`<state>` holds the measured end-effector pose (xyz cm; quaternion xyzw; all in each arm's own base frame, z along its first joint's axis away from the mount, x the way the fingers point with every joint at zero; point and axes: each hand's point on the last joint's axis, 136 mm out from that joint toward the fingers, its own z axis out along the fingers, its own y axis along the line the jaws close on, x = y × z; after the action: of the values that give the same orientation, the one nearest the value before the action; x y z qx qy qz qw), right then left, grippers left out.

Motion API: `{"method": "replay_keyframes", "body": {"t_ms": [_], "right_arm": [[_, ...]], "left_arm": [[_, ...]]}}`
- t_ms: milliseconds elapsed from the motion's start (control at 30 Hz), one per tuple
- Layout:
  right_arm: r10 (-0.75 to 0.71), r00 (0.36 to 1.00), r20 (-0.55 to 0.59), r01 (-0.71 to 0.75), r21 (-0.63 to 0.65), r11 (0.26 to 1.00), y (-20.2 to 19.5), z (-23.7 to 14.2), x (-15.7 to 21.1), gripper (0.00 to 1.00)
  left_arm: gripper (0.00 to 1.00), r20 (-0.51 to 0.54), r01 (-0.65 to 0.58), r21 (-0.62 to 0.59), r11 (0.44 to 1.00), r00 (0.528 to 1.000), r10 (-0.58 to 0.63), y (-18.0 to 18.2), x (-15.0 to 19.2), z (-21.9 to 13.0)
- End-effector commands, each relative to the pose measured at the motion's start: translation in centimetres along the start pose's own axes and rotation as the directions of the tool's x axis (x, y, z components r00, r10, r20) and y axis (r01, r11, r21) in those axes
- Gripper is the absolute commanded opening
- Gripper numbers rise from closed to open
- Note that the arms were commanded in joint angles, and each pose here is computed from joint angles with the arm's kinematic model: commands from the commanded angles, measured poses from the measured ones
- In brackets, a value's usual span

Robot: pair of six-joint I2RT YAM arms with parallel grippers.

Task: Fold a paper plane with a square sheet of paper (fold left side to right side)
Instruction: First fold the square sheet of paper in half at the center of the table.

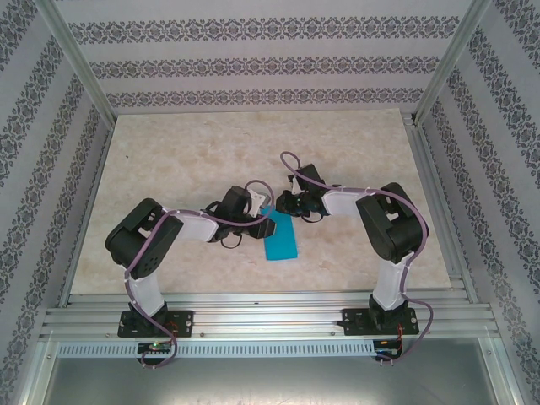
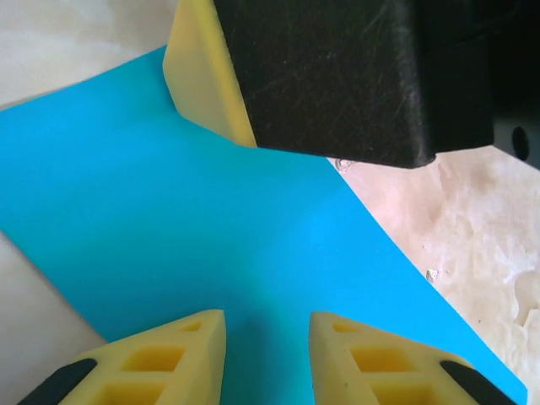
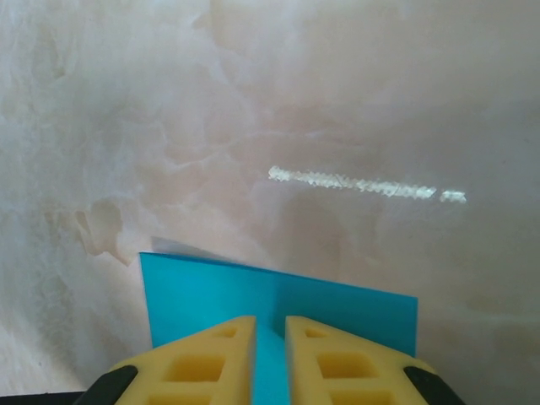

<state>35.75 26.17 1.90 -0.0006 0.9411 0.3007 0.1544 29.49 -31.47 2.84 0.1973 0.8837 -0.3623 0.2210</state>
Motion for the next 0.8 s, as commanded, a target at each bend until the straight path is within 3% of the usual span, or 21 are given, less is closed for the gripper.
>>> {"method": "replay_keyframes", "body": {"t_ms": [0,300,767], "right_arm": [[-0.018,1.0,0.017,0.018,-0.034,0.999,2.2,-1.6,-0.9,0.17],[-0.009,1.0,-0.014,0.007,-0.104,0.995,4.2,0.4,-0.5,0.15],[0.019,0.997,-0.073,-0.018,0.02,1.0,1.0,4.0,0.6,0.14]], "left_arm": [[0.33,-0.039,-0.037,-0.024,0.999,0.999,0.036,0.3,1.2,1.0],[0.32,-0.055,-0.063,-0.043,0.997,0.997,0.06,0.2,1.6,1.0],[0.31,-0.043,-0.133,-0.024,0.991,0.99,0.132,-1.0,1.9,0.3]]}}
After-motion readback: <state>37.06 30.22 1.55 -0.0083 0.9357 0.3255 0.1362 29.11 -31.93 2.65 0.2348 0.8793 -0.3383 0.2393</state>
